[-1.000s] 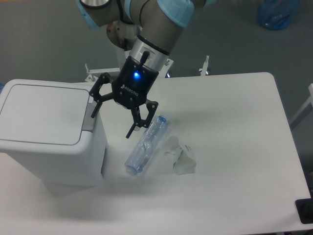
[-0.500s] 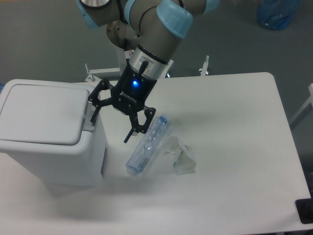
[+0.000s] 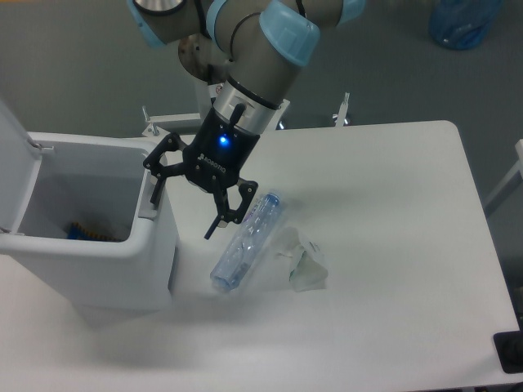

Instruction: Open the trash can

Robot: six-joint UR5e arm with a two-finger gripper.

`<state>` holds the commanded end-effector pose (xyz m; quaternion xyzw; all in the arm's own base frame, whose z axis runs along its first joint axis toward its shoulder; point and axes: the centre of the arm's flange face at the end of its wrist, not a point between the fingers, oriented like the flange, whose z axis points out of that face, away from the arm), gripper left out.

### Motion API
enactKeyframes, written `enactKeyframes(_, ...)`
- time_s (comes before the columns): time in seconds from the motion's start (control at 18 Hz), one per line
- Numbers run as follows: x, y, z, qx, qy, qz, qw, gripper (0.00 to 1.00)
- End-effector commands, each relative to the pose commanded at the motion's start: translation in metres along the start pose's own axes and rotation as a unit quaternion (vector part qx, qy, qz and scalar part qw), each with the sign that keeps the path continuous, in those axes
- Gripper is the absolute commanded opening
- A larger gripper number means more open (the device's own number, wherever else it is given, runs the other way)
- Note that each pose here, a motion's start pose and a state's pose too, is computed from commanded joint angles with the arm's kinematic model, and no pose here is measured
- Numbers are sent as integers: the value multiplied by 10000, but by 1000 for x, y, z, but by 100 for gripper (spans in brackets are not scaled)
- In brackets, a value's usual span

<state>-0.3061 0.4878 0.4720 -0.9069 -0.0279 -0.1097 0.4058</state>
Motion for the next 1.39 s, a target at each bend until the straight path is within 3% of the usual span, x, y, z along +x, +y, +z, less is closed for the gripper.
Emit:
enactKeyframes(0.22, -38, -12, -34, 182, -457, 8, 9988, 100)
enactKeyframes(0.44, -107, 22, -41, -318, -1168, -101, 9926, 100)
enactKeyframes(0.61, -161, 83, -25, -1531, -1685, 280, 9733, 100)
enactKeyframes(0.78, -211, 123, -35, -2558, -2126, 504, 9417, 100)
enactKeyframes(1.0, -251, 126, -41, -2770, -2230, 636, 9325, 100)
enactKeyframes(1.11, -256, 127, -39, -2926, -2135, 980, 9269, 100)
enactKeyframes(1.28, -254, 134, -38, -3441, -1882, 1844, 9012, 100)
enactKeyframes(1.39, -252, 141, -34, -3579, -1812, 1929, 8955, 100)
